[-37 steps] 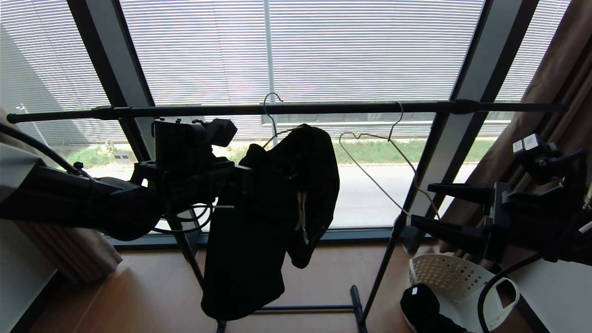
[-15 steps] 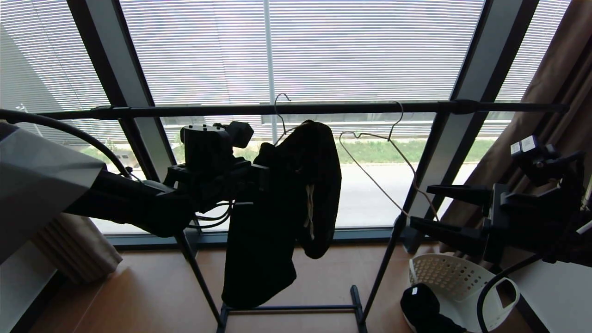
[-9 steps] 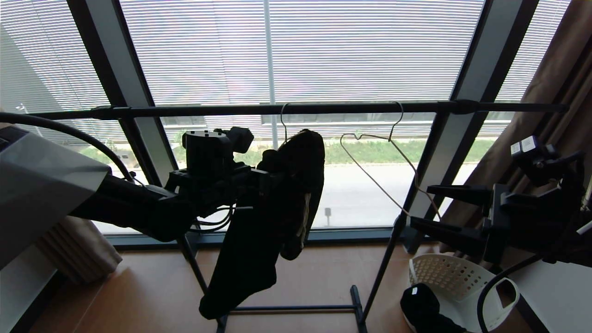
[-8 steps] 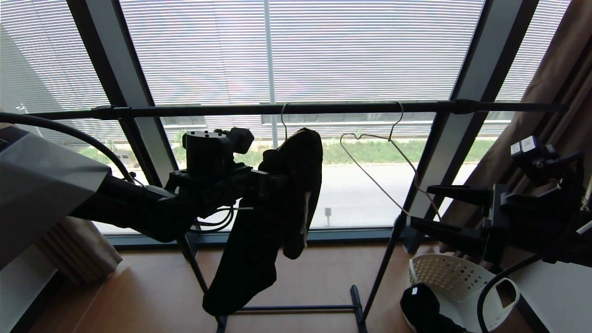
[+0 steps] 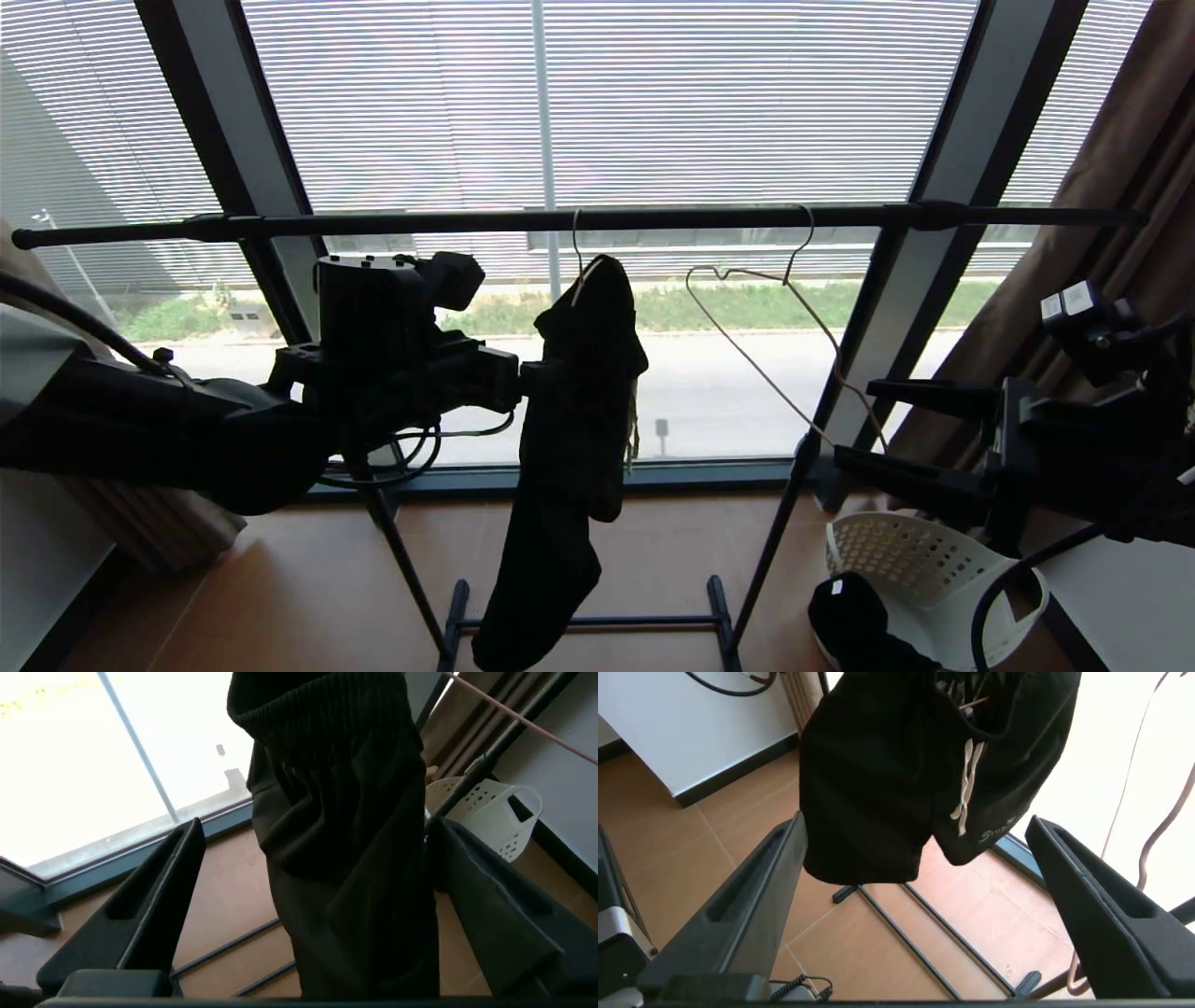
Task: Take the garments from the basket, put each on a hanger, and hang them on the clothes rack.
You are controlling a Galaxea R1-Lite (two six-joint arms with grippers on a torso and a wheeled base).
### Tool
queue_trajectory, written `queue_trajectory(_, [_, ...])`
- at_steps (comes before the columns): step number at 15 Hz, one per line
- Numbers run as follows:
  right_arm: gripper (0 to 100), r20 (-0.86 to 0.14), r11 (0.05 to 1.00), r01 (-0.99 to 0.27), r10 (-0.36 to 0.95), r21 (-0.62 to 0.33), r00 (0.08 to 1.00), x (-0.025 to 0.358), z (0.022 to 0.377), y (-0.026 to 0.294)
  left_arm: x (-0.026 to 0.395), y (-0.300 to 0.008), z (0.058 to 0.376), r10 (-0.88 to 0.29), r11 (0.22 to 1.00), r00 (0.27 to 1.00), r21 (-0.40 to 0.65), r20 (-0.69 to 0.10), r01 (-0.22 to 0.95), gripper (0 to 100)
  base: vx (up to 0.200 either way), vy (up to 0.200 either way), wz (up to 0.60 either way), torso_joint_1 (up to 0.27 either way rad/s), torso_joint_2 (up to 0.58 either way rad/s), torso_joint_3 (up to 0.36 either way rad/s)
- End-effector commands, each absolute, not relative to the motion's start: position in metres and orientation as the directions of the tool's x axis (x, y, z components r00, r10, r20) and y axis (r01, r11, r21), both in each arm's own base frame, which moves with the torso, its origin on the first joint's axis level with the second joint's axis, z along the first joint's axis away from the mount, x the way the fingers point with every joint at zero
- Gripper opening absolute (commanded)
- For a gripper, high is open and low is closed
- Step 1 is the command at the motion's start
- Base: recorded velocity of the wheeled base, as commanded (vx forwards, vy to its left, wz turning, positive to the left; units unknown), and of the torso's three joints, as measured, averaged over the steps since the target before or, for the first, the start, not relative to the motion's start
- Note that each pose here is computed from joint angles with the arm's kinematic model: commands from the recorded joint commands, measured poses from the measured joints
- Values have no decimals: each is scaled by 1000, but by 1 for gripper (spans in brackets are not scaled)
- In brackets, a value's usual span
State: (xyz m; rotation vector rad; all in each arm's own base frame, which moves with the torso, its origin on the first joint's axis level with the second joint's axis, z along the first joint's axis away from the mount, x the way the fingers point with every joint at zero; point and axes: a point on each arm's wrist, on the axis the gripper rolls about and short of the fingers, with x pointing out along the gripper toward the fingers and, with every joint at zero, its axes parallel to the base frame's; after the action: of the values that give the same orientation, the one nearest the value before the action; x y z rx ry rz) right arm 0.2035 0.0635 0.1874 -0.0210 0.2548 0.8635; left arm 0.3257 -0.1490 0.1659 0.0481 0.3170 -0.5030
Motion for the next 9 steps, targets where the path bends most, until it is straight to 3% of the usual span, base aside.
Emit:
queue_trajectory(1, [100,-178,654,-756,749,45,638,179,198,58,273,-128,194,-481,869,834,-26,-272,493,100,0,0,0,0,0,0])
queue_trajectory(4, [100,-124,777,-629,622,-31,773,129,196,41,200,-101,185,-502,834,813,85,-295,546,100,0,0,0,0,0,0])
queue_trajectory(7, [100,-66,798,-600,596,-60,800,94,188,31,148,-82,180,-526,816,809,112,-261,567,100,0,0,0,0,0,0])
queue_trajectory(9, [100,-35,857,-508,507,-79,861,67,178,20,107,-61,156,-477,835,836,157,-271,527,100,0,0,0,0,0,0])
